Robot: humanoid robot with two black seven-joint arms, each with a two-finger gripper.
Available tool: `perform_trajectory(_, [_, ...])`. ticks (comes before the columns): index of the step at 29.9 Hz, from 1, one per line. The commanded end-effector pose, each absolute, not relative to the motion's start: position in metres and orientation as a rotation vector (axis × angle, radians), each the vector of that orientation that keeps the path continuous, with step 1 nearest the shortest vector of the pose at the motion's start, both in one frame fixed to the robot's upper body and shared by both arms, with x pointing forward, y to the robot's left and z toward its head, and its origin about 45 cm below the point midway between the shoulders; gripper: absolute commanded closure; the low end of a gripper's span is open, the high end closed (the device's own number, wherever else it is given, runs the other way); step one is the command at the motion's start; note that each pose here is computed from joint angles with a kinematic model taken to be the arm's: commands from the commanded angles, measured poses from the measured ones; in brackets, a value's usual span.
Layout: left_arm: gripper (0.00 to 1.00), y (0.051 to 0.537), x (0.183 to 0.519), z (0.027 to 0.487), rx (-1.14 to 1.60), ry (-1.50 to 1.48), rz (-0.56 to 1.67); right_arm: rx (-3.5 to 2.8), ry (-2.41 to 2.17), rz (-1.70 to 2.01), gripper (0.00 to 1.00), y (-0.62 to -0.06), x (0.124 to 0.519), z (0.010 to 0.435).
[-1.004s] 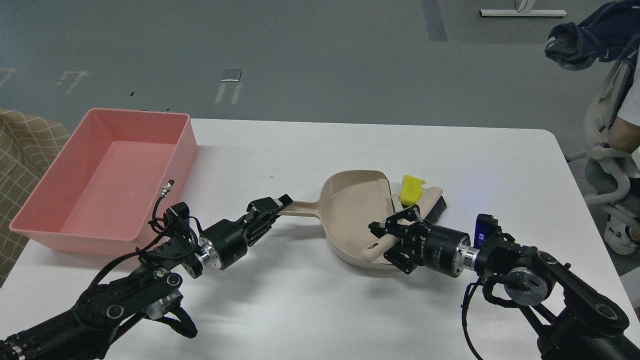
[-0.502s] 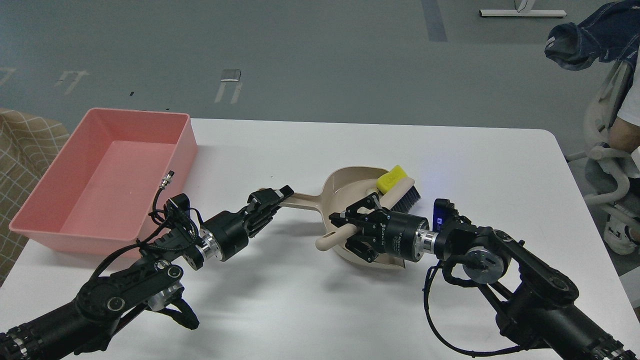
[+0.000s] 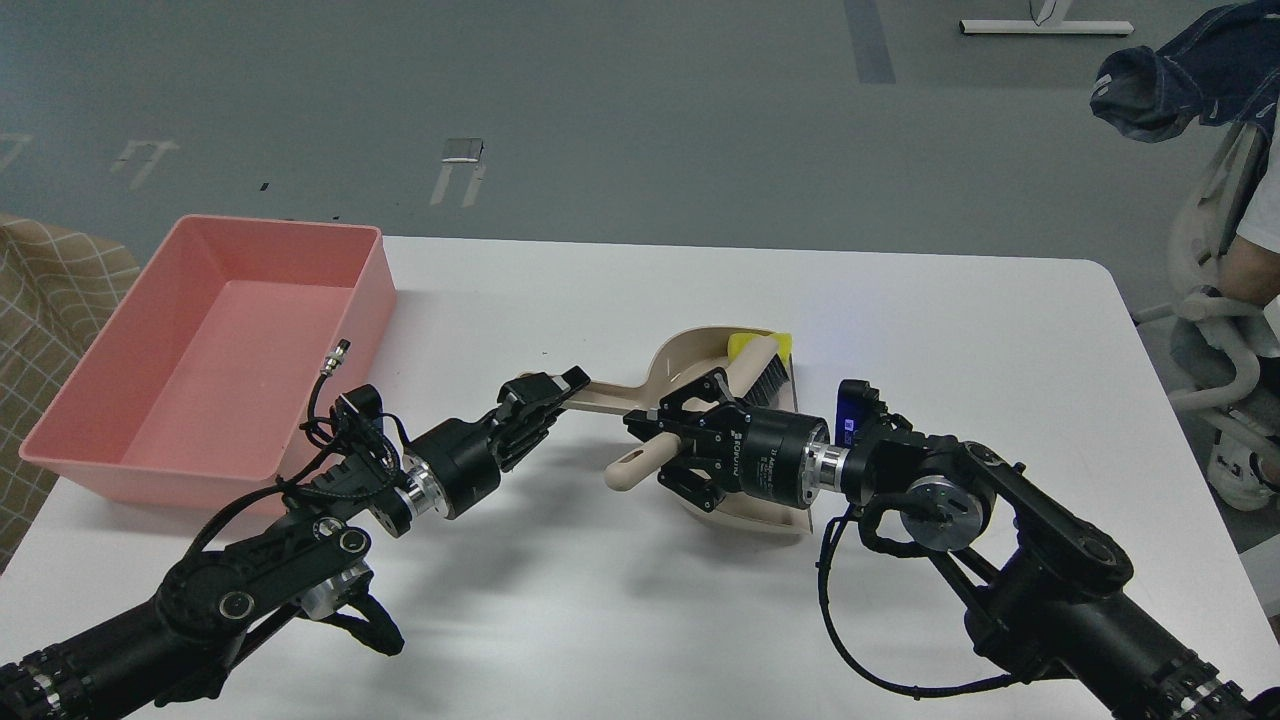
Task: Sweep and dump garbage into bin
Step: 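Sweep the sponge and stick into the dustpan with the right-held brush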
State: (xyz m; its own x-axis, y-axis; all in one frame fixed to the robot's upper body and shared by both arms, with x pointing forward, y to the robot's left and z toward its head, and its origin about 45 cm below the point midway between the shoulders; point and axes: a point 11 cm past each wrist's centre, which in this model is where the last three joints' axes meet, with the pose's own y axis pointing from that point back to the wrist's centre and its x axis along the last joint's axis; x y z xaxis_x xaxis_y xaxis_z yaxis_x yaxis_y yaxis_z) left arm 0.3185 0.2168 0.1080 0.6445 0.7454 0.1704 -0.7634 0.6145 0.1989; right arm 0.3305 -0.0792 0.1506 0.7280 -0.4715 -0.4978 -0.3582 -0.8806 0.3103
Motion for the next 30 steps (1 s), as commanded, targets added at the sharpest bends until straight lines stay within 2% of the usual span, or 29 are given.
perform_trajectory(1, [0.81, 0.214, 0.322, 0.102, 0.271, -0.067, 0.878, 2.765, -0.626, -0.861, 1.00, -0.073, 0.329, 0.162])
perform_trajectory(6, [0.81, 0.214, 0.326, 0.098, 0.279, -0.059, 0.890, 2.820, -0.557, -0.854, 1.00, -0.066, 0.320, 0.181])
perform_trajectory(13, [0.81, 0.213, 0.332, 0.105, 0.259, -0.070, 0.897, 2.820, -0.587, -0.752, 1.00, -0.097, 0.323, 0.197])
perform_trajectory(21, [0.81, 0.216, 0.335, 0.111, 0.254, -0.085, 0.896, 2.755, -0.839, -0.631, 1.00, -0.181, 0.351, 0.215])
perform_trajectory(30, [0.81, 0.237, 0.341, 0.124, 0.244, -0.090, 0.931, 2.579, -1.049, -0.554, 1.00, -0.275, 0.346, 0.216])
